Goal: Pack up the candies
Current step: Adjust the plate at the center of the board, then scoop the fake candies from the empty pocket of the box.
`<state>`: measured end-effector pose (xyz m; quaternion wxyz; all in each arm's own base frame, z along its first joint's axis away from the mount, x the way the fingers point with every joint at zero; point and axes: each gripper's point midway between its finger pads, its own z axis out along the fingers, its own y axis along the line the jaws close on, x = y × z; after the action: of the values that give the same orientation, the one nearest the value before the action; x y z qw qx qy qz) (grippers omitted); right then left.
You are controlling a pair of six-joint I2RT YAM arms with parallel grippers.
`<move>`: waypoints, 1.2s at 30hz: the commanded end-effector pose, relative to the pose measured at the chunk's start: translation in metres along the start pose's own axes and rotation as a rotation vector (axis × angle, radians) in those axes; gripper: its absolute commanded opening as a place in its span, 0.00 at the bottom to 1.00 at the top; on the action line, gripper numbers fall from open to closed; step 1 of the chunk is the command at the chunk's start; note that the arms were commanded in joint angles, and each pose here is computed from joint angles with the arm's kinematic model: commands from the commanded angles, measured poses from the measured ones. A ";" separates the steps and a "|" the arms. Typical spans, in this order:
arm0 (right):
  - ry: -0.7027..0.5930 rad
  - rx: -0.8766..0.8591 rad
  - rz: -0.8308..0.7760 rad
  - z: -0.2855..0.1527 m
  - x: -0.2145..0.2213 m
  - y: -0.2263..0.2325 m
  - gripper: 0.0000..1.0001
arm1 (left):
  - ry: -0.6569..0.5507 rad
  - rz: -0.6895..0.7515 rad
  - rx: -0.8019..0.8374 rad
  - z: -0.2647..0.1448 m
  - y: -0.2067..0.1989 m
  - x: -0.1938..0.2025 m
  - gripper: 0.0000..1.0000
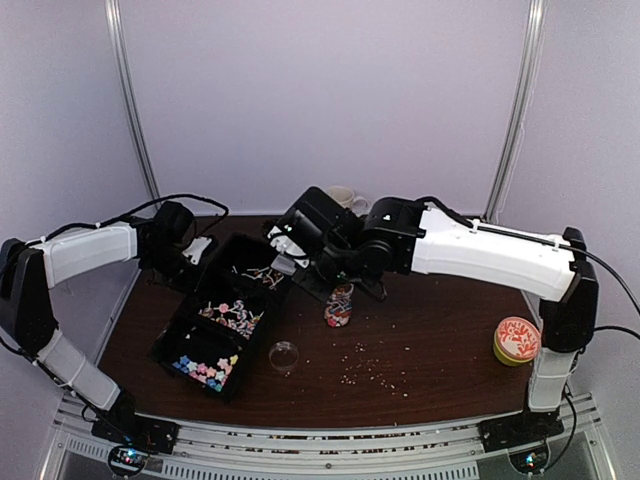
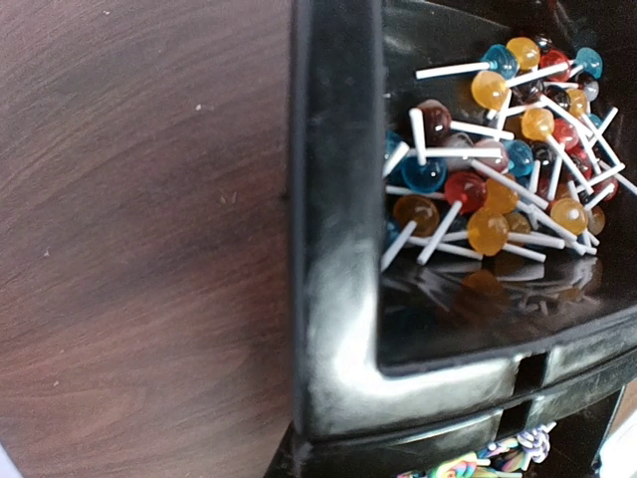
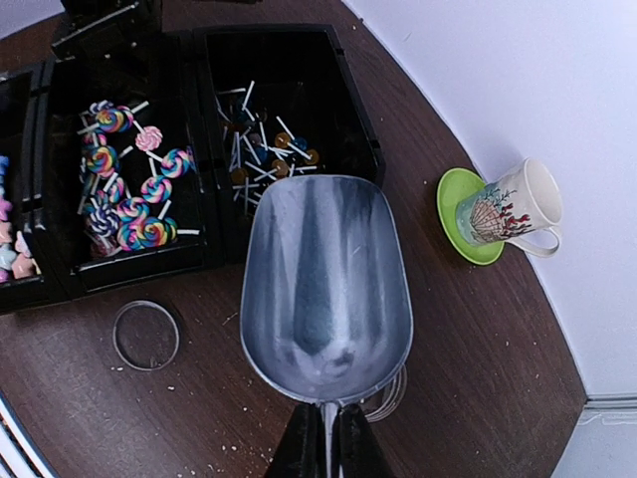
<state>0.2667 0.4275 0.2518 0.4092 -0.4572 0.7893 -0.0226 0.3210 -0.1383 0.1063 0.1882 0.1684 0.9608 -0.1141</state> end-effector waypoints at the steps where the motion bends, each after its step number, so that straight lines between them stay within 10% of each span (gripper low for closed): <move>1: -0.202 -0.020 0.149 -0.054 -0.032 -0.027 0.00 | -0.125 -0.038 0.256 -0.009 -0.032 -0.033 0.00; 14: -0.263 0.001 0.186 -0.078 -0.032 -0.044 0.00 | -0.127 -0.058 0.622 -0.013 -0.081 -0.033 0.00; 36: 0.165 -0.056 -0.003 0.029 0.018 0.020 0.00 | -0.078 0.074 0.069 -0.007 -0.029 -0.024 0.00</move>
<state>0.2636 0.4400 0.2214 0.3478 -0.4712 0.8101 -0.0284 0.3127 -0.1567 0.0840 0.1569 0.1892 0.9595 -0.1376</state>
